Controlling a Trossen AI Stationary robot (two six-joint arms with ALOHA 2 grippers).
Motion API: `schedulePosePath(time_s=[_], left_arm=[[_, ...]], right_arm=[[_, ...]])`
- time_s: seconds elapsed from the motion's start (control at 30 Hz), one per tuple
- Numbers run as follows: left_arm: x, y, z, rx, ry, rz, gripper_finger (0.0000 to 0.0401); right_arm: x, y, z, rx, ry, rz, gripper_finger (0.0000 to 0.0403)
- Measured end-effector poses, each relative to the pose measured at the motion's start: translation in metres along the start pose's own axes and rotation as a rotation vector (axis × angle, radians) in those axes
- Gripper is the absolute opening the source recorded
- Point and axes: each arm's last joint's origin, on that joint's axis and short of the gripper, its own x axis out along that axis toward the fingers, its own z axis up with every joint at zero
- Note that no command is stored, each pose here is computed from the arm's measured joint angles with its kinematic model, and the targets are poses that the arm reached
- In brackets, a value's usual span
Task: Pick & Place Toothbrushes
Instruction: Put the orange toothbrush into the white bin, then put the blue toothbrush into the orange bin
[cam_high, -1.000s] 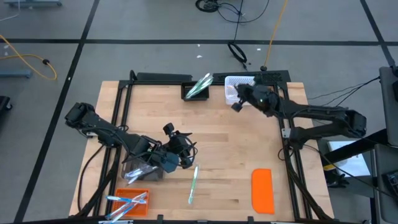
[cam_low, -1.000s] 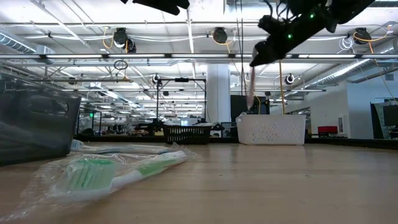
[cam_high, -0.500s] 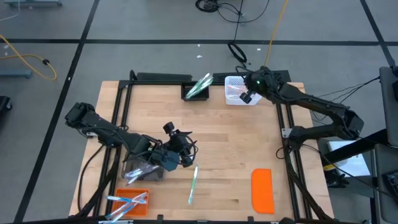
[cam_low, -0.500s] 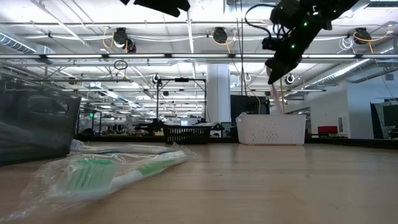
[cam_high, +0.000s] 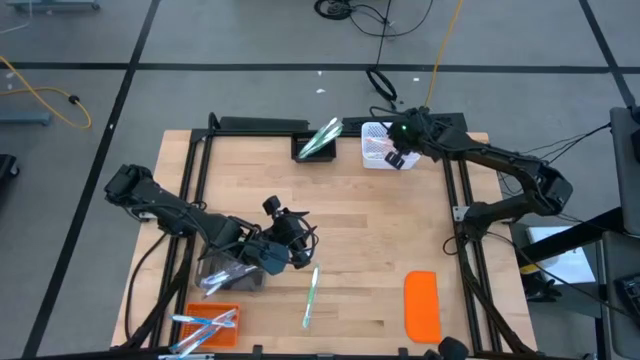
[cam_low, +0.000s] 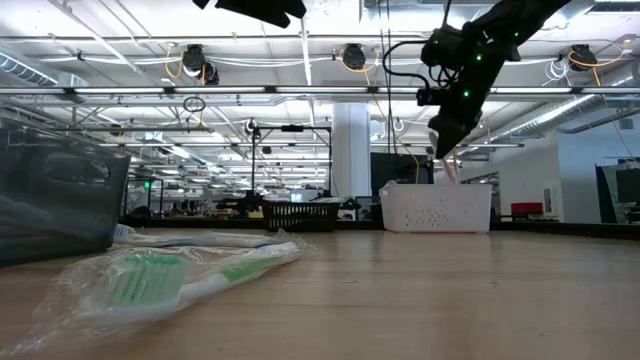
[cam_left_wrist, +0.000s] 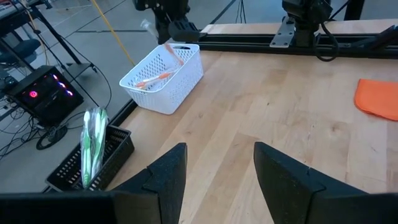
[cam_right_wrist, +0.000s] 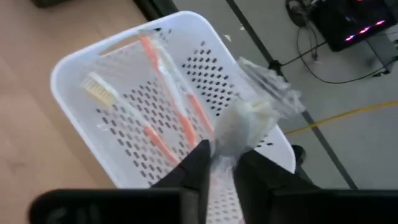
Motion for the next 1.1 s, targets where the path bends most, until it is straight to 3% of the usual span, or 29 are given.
schedulePosePath(time_s=[0.23, 0.6, 0.93, 1.1], left_arm=[[0.000, 0.000, 0.000, 0.001, 0.002, 0.000, 0.0189], [0.000, 0.000, 0.000, -0.002, 0.003, -0.002, 0.0189], [0.000, 0.000, -0.001, 0.004, 0.009, -0.007, 0.0189], [0.000, -0.002, -0.004, 0.024, 0.062, -0.097, 0.0189]], right_arm=[[0.000, -0.001, 0.000, -0.003, 0.003, -0.020, 0.0121], [0.000, -0.002, 0.003, 0.008, -0.029, -0.028, 0.0184], [-0.003, 0.007, 0.007, -0.011, -0.062, -0.009, 0.0191], [-0.006, 0.015, 0.010, -0.032, -0.079, 0.011, 0.0191]])
